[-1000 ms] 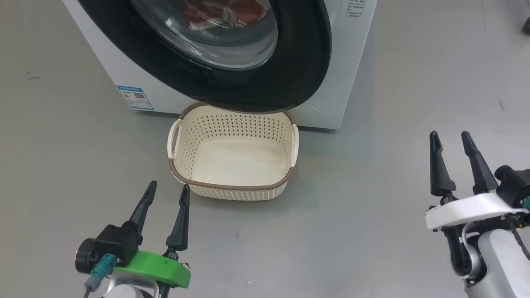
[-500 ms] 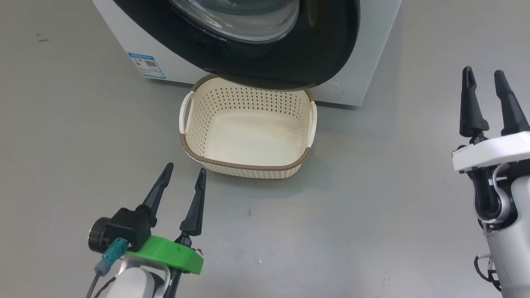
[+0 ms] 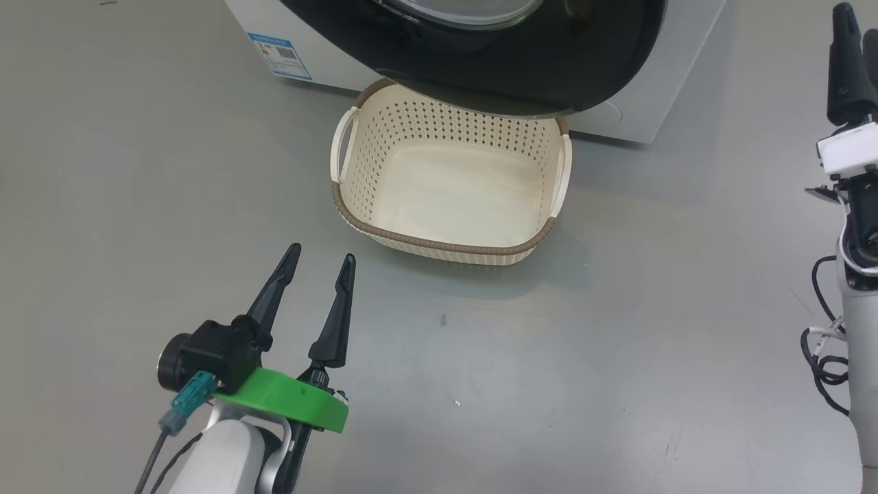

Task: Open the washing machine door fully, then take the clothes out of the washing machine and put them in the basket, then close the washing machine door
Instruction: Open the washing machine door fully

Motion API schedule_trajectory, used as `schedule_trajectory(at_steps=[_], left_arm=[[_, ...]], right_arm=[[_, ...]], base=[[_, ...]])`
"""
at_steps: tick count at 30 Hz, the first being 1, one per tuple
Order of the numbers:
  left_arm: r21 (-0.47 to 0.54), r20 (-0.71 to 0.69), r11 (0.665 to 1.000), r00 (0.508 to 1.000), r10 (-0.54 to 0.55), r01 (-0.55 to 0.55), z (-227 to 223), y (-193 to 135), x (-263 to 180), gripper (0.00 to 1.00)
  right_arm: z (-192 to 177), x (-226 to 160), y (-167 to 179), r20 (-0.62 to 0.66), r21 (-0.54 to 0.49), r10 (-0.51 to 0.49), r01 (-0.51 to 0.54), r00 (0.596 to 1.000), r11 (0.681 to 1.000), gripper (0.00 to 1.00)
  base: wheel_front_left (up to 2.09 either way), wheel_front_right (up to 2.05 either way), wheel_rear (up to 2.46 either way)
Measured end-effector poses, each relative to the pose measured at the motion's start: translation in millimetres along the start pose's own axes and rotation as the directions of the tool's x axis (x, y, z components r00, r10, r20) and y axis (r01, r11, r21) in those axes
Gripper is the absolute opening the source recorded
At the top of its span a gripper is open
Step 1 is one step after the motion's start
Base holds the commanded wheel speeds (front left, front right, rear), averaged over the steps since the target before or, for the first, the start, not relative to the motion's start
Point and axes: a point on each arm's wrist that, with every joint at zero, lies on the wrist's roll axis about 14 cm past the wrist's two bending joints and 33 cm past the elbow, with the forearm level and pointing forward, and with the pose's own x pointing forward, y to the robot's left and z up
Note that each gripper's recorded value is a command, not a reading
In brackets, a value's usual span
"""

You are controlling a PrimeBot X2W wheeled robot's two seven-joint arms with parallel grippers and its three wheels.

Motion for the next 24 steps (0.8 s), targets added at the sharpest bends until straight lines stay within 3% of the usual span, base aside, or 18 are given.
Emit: schedule_trajectory(at_steps=[6,7,8,14,20,24], left_arm=[[0.001,-0.009,1.0,1.0,0.029,-0.029,-2.1,9.8,0.3,1.0],[0.002,-0.013,0.999,0.999,0.033,-0.033,-3.5,11.0,-0.1,1.0],[0.002,-0.018,0.999,0.999,0.034,-0.034,-4.9,11.4,-0.4,1.0],[-0.007,-0.025,0.999,0.998,0.051,-0.051,-6.7,16.8,0.9,1.0],[-0.018,-0.034,0.998,0.997,0.064,-0.065,-9.1,20.8,0.7,1.0],[-0.022,-0.04,0.997,0.997,0.068,-0.069,-10.6,21.6,-0.1,1.0]], right_arm=[[-2.4,25.5,-2.7,-0.038,0.12,-0.014,0.018,0.999,0.993,0.99],[-3.2,29.8,-2.1,-0.046,0.134,-0.012,0.018,0.999,0.991,0.37],[-4.1,33.4,-1.6,-0.054,0.148,-0.009,0.017,0.999,0.989,0.0],[-14.6,55.3,8.7,-0.114,0.258,0.021,0.009,0.993,0.966,0.0],[-38.9,70.5,21.2,-0.219,0.422,0.056,0.043,0.974,0.906,0.0],[-42.5,81.5,34.9,-0.257,0.462,0.102,0.03,0.961,0.886,0.0]], base=[[0.0,0.0,0.0],[0.0,0.0,0.0],[0.0,0.0,0.0],[0.0,0.0,0.0],[0.0,0.0,0.0],[0.0,0.0,0.0]])
